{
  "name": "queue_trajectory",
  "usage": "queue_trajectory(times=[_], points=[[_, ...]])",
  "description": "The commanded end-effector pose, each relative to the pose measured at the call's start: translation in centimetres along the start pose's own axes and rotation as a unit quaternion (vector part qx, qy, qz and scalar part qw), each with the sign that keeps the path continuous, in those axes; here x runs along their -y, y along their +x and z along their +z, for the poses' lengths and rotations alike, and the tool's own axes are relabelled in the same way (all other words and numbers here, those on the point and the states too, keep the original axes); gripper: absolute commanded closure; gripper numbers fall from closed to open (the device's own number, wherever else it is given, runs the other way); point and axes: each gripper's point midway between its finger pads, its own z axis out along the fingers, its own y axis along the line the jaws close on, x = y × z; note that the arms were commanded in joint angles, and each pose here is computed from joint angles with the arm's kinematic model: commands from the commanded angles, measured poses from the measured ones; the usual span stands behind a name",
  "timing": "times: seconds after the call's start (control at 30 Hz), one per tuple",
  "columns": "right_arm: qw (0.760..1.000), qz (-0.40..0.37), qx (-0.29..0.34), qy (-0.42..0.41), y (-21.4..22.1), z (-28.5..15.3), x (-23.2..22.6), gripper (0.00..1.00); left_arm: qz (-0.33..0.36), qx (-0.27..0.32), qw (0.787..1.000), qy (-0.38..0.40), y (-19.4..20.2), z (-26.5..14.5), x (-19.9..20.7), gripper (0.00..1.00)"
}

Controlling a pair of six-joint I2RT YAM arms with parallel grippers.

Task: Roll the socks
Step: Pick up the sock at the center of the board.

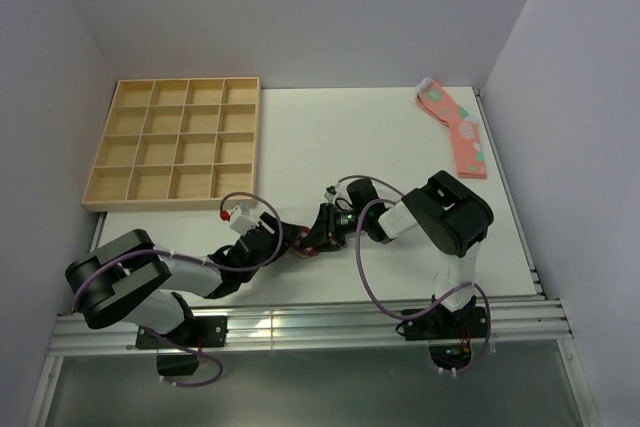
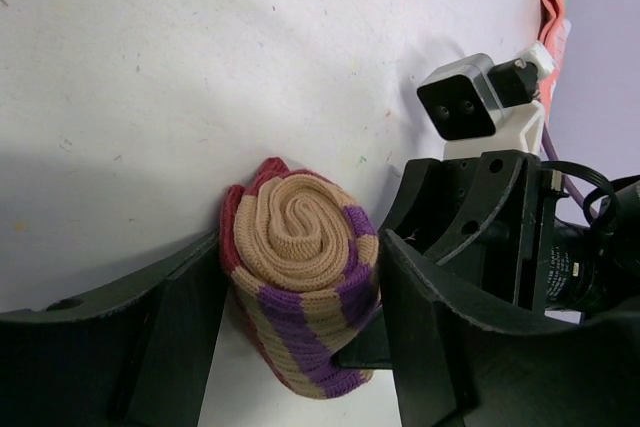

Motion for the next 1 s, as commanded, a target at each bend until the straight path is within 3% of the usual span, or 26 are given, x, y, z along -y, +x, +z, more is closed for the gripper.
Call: queue_trajectory(times=[0.0, 0.27, 0.97], points=[[0.986, 0.127, -0.052, 0.096, 5.0, -0.6, 6.5, 1.0, 0.03, -0.009, 0.998, -0.047, 0.6, -0.6, -3.6, 0.34], [0.987, 0.149, -0.053, 0.02, 4.4, -0.1, 3.6, 1.0, 0.039, -0.014, 0.998, -0.041, 0.8, -0.9, -3.5, 0.35], [0.979, 0.182, -0.037, -0.082, 3.3, 1.9, -3.3, 1.0, 0.032, -0.022, 0.999, -0.023, 1.3, -2.7, -2.5, 0.4]])
